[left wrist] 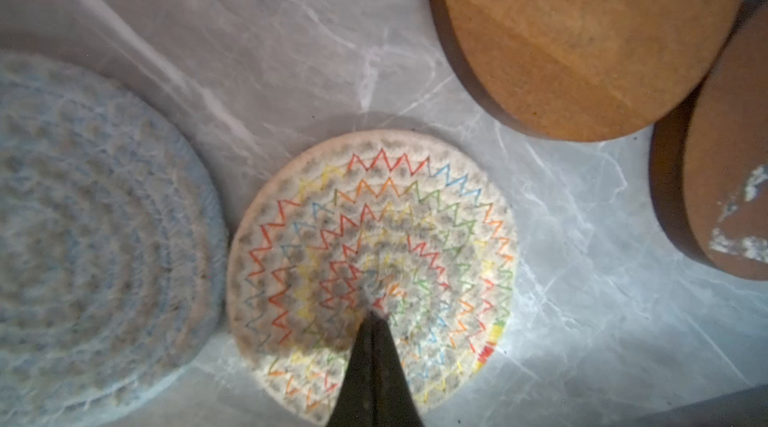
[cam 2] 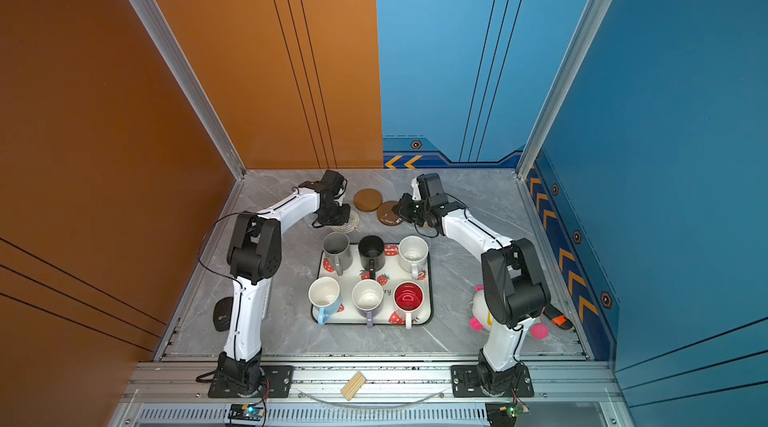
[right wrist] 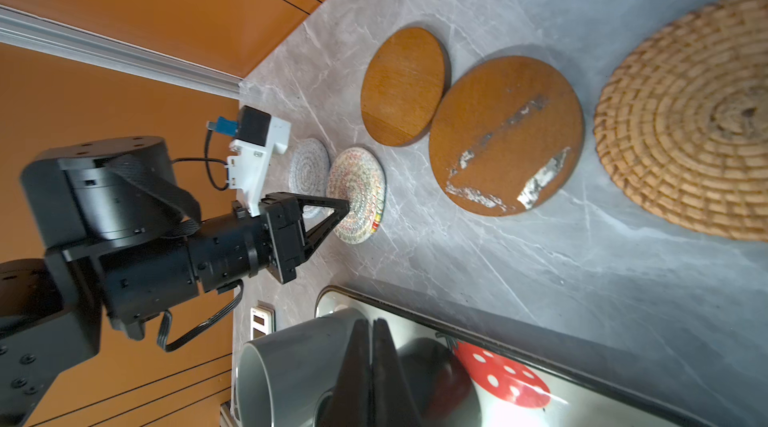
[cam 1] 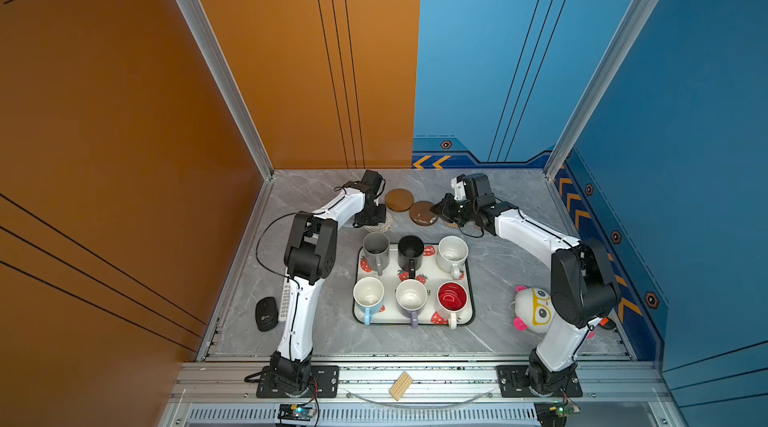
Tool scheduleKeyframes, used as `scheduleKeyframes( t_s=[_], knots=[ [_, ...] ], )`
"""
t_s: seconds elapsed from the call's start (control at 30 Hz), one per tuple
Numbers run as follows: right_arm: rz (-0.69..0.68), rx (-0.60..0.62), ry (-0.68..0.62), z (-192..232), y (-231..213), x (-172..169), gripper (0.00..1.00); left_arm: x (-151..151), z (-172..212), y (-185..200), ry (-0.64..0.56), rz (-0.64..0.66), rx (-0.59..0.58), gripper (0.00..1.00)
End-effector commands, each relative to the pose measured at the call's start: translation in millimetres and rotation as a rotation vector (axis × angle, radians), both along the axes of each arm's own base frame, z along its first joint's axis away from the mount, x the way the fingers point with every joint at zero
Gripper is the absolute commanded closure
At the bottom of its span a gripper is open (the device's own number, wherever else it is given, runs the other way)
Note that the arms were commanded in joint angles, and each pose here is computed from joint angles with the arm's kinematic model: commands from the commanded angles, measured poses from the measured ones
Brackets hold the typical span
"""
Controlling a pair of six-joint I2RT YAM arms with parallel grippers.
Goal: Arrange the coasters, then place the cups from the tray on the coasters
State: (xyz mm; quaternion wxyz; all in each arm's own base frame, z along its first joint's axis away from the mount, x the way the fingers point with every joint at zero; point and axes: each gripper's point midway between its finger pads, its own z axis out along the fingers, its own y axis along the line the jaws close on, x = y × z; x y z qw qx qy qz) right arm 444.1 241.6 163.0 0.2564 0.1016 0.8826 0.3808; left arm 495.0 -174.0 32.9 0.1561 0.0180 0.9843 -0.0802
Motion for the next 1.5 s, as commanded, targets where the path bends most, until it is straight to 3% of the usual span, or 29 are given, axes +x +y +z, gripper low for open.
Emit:
scheduleKeyframes(
  t_s=[0.0, 0.47, 0.87, 1.2, 1.3, 1.47],
  knots=[
    [-0.013, 0.028, -0.026, 10.8, -1.6, 1.9, 0.98, 4.9, -18.5, 18.4, 0.032, 0.041, 0.037, 1.0],
    [-0.011, 0.035, -0.017, 9.3, 0.5, 1.7, 0.98, 24.2, -11.5, 46.3, 0.004, 0.112, 0.031, 1.0],
    [-0.002, 0.027, -0.009, 10.8, 1.1, -0.8, 0.98, 45.0, -10.9, 42.7, -0.013, 0.146, -0.033, 1.0],
    [0.016, 0.026, -0.017, 17.0, 7.3, 9.8, 0.97, 48.4, 22.8, 43.2, -0.072, 0.135, -0.049, 1.0],
    [0.035, 0.035, -0.018, 19.0, 10.5, 21.1, 0.93, 51.2, 36.0, 40.7, -0.096, 0.125, -0.068, 1.0],
    [0.047, 0.063, 0.019, 8.2, 15.5, 48.4, 0.96, 55.5, 58.3, 31.9, -0.13, 0.096, -0.123, 1.0]
  ],
)
